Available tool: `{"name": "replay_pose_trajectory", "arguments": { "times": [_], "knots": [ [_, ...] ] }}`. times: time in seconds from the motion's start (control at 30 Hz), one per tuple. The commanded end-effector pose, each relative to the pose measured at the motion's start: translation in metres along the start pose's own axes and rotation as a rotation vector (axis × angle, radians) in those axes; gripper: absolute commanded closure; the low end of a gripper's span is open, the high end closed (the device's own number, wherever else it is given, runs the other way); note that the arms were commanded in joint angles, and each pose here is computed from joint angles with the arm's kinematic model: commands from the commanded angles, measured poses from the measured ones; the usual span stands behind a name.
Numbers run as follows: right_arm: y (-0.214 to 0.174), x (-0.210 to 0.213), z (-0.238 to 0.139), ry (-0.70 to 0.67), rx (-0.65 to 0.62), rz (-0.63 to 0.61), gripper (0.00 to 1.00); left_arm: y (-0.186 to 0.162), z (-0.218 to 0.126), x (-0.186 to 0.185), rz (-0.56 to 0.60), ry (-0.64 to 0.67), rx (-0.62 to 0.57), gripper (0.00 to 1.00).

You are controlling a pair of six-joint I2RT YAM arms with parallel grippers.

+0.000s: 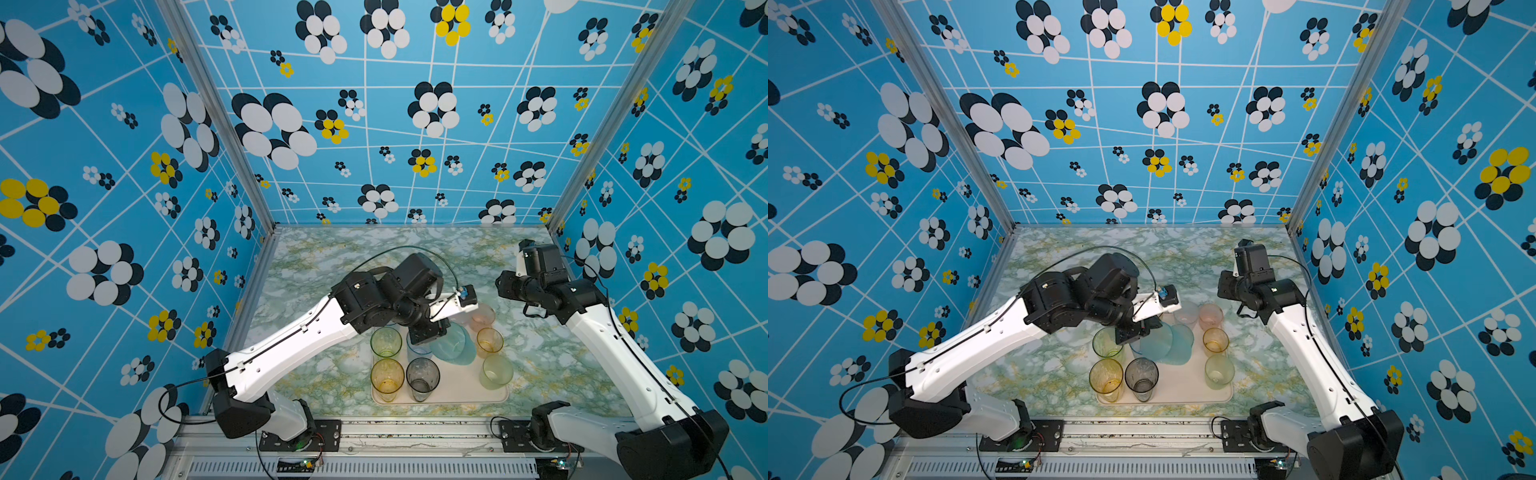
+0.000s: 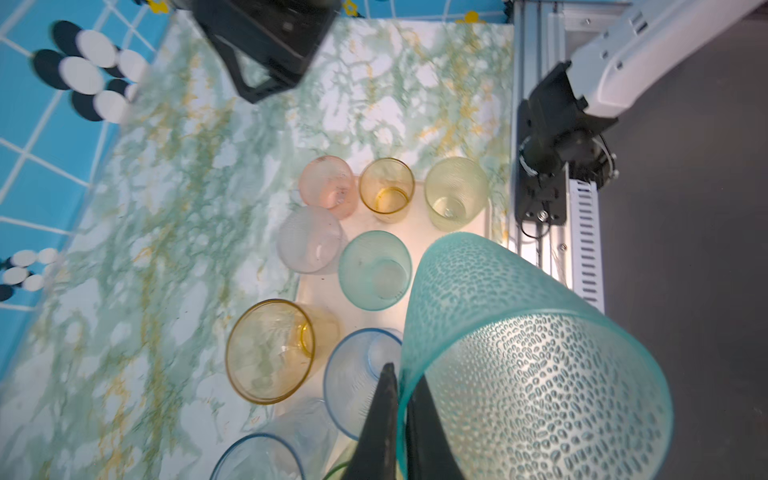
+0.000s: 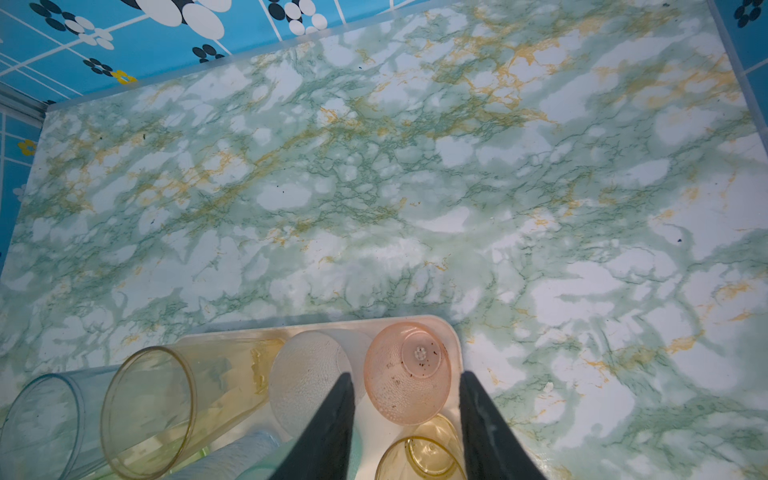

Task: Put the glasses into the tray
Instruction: 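Carry the teal cup over the tray's nearer end with the left gripper, then lower the teal cup into the gap beside the other teal cup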

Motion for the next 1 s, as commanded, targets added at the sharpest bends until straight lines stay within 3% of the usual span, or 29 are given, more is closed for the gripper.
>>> {"name": "replay_pose_trajectory", "arguments": {
  "times": [0.0,0.3,0.97],
  "knots": [
    [0.011,0.004,-0.003,0.009,-0.033,0.013,0.56,-0.002,0.017,-0.019,0.082,-0.107,0.091,0.95],
    [0.01,0.004,-0.003,0.015,-0.032,0.001,0.56,-0.006,0.072,-0.045,0.11,-0.233,0.205,0.96],
    [0.006,0.003,-0.001,0.027,-0.022,-0.016,0.56,-0.033,0.147,-0.043,0.136,-0.148,0.375,0.96]
  ]
}}
Point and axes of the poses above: each gripper's point midway between its finger pads, its own z axis out along the fingers, its own x axis along the line the jaws close on, y = z × x, the point moved 5 cm from there along -z, back along the fingers, and after that the axes turned 14 degrees about z, right-handed, at the moved point
